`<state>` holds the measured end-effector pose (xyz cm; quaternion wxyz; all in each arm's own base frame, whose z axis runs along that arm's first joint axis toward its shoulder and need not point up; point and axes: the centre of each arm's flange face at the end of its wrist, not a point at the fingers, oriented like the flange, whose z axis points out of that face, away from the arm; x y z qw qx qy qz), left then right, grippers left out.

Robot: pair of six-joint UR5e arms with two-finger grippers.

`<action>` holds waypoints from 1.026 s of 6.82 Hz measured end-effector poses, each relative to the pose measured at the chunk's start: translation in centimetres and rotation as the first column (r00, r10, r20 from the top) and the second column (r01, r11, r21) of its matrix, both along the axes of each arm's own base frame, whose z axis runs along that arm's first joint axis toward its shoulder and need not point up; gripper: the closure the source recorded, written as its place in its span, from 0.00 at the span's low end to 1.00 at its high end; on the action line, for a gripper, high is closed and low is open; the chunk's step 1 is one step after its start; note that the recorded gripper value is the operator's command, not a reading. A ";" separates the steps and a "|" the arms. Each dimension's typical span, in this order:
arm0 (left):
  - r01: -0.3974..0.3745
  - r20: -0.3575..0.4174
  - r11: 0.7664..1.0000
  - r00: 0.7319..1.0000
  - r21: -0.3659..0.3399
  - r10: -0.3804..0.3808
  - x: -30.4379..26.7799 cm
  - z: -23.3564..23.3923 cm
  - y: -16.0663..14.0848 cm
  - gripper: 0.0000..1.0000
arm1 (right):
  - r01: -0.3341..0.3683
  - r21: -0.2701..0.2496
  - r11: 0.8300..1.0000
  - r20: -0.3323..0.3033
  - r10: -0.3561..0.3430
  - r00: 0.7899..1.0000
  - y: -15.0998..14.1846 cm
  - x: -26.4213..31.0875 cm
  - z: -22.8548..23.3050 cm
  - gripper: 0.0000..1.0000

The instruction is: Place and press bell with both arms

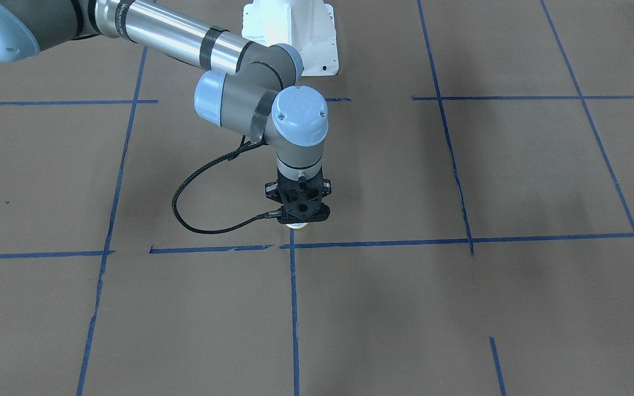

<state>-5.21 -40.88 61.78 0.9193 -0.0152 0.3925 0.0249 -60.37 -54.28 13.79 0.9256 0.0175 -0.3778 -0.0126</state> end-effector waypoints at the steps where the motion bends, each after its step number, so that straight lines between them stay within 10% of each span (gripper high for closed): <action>1: 0.000 0.000 1.000 1.000 -0.002 0.000 0.0 0.1 0.0 0.00 | -0.007 -0.011 1.000 0.018 0.007 1.000 -0.5 2.1 -1.2 0.01; 4: 0.000 0.002 1.000 1.000 -0.011 0.000 0.0 0.6 0.0 0.00 | 0.039 0.042 0.998 0.011 -0.040 0.999 -3.8 10.8 5.5 0.00; 7: -0.001 0.004 1.000 1.000 -0.014 0.001 0.0 0.8 0.0 0.00 | 0.196 0.179 0.964 -0.025 -0.194 0.981 -6.8 31.4 21.8 0.00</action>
